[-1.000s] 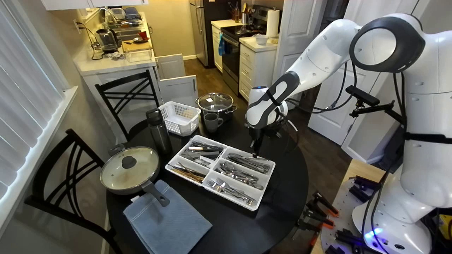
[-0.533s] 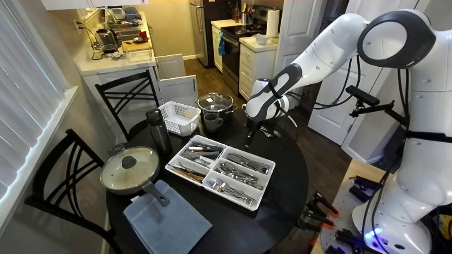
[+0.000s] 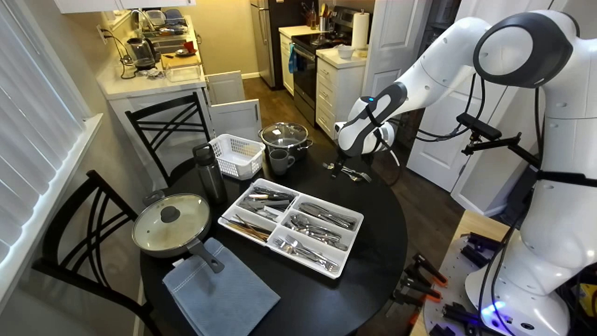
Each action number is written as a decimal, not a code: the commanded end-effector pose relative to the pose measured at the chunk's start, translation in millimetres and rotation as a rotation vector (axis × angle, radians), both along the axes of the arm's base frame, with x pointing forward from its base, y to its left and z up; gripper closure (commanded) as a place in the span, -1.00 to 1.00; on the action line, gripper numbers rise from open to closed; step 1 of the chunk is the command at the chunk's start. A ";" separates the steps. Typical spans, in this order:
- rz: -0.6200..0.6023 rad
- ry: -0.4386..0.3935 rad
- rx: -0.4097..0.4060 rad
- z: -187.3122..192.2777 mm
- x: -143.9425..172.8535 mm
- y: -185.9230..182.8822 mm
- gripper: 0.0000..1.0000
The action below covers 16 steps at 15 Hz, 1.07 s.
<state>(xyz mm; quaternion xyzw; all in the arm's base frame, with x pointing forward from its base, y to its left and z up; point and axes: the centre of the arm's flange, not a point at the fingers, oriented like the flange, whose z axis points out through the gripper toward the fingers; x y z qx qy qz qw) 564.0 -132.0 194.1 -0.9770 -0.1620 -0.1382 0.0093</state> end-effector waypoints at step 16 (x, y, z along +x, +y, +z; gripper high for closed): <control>-0.414 0.103 -0.003 -116.6 -19.1 -148.0 -1.00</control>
